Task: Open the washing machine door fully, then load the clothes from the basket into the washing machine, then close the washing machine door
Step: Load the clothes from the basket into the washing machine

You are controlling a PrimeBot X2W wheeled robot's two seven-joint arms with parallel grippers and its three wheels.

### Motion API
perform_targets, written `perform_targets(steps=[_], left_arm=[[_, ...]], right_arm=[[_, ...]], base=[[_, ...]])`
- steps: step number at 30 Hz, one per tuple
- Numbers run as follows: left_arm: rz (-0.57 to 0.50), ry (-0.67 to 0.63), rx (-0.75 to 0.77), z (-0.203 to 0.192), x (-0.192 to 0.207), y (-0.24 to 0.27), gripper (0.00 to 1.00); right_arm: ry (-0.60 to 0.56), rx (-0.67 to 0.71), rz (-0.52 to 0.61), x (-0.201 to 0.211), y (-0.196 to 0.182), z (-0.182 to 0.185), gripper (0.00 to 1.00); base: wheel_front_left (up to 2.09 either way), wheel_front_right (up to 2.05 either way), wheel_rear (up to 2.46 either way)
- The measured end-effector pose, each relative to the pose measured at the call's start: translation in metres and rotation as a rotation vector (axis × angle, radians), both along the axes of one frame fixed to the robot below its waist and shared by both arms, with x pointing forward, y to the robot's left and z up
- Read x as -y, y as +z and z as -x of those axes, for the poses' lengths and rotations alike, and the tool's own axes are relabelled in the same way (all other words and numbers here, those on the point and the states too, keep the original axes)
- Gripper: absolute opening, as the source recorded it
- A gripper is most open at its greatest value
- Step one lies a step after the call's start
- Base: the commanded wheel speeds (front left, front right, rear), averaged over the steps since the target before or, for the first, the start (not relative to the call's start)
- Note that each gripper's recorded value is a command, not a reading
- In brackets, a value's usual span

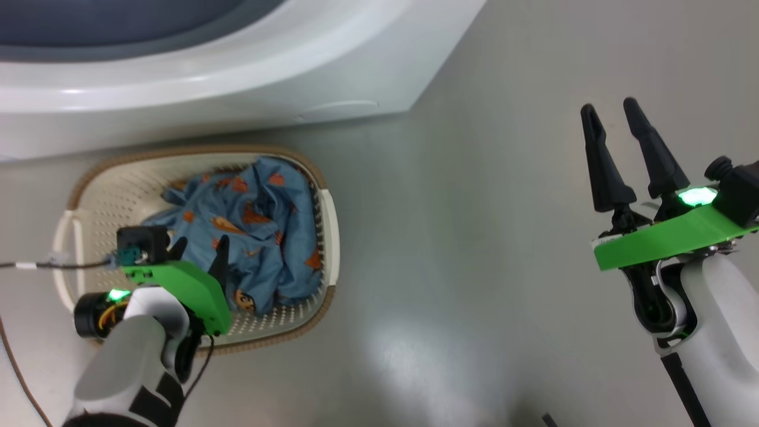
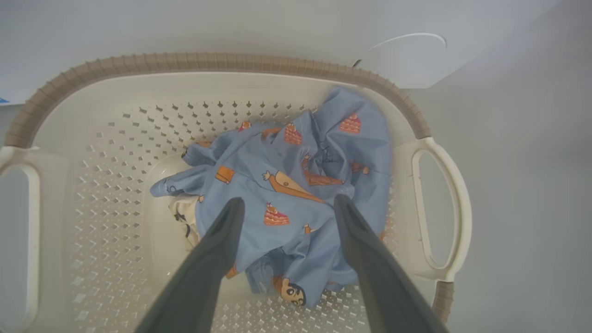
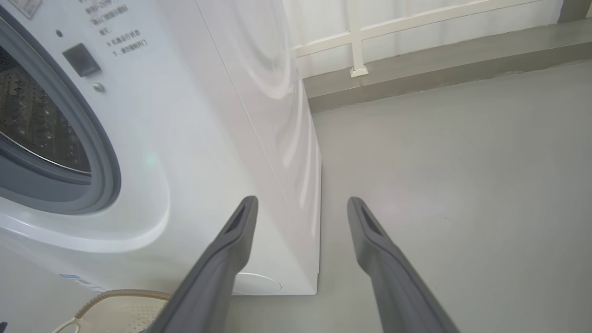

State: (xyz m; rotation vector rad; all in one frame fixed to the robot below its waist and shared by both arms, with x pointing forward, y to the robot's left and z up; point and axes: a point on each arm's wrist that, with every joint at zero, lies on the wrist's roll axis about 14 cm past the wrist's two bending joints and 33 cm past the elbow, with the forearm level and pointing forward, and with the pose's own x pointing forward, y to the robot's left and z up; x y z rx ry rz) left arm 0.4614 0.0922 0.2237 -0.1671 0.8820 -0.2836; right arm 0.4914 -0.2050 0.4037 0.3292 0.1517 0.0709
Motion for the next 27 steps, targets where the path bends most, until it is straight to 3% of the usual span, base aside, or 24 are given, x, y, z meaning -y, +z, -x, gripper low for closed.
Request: perform_targets(steps=[14, 27], left_arm=[[0.000, 0.027, -0.295, -0.004, 0.000, -0.097, 1.00], [-0.057, -0.110, -0.347, -0.014, 0.016, -0.136, 1.00]], right_arm=[[-0.062, -0.150, 0.020, 0.020, -0.069, 0.005, 1.00], [-0.093, -0.209, 0.049, 0.033, -0.094, 0.011, 1.00]], base=[[0.00, 0.00, 0.00], [0.00, 0.00, 0.00]])
